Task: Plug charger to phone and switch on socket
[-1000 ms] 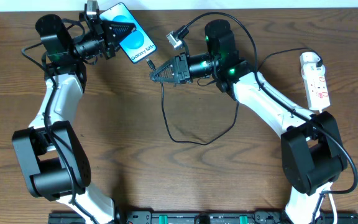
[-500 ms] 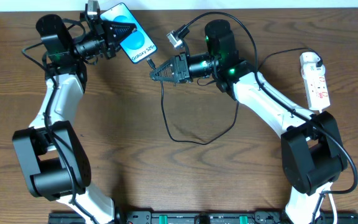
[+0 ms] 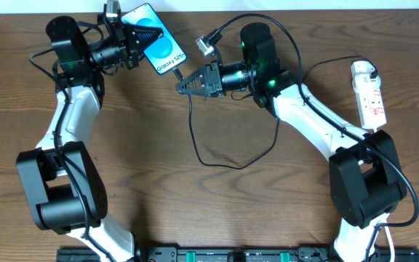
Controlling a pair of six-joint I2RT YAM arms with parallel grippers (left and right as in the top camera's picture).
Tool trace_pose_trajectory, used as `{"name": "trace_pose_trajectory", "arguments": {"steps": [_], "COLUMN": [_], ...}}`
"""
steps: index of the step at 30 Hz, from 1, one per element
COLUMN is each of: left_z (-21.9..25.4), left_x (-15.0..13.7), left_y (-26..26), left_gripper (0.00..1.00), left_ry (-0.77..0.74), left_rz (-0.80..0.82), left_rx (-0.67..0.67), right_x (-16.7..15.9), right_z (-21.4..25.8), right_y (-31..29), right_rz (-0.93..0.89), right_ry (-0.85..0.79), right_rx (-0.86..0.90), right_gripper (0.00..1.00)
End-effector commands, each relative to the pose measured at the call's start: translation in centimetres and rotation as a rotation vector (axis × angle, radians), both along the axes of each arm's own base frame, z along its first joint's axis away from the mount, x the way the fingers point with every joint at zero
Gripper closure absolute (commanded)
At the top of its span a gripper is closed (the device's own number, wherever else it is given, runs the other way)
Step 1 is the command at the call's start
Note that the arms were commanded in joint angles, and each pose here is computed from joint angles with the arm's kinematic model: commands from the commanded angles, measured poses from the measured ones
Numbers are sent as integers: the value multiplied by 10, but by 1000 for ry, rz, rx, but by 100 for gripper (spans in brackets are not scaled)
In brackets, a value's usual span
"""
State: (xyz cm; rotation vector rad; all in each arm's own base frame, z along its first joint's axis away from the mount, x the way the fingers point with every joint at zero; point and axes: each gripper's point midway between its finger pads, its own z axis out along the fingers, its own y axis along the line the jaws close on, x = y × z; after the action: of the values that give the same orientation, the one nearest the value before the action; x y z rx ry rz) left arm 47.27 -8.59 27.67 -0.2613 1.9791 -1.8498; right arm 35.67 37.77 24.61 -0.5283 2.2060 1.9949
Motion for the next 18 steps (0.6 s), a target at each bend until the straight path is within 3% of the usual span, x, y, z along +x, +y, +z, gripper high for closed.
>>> {"name": "trace_pose_trajectory", "arguments": {"steps": [1,9,18], "left_z": [12,12,7], "left_x": [-10,-24,-27], "left_y": [-12,-43,-47], "left_gripper": [93,93,93], "left_ry": [-53,-72,-58], "left_rz": [-67,-171,-180], "left_rx": [9,10,7], "right_x": [6,16,19], "right_z": [6,13,13], "right_y": [-1,-1,-4], "right_rz": [-34,-77,-88], "right_ry": [-11,-38,-39], "right_rx": [2,20,20], "right_gripper": [99,99,99]}}
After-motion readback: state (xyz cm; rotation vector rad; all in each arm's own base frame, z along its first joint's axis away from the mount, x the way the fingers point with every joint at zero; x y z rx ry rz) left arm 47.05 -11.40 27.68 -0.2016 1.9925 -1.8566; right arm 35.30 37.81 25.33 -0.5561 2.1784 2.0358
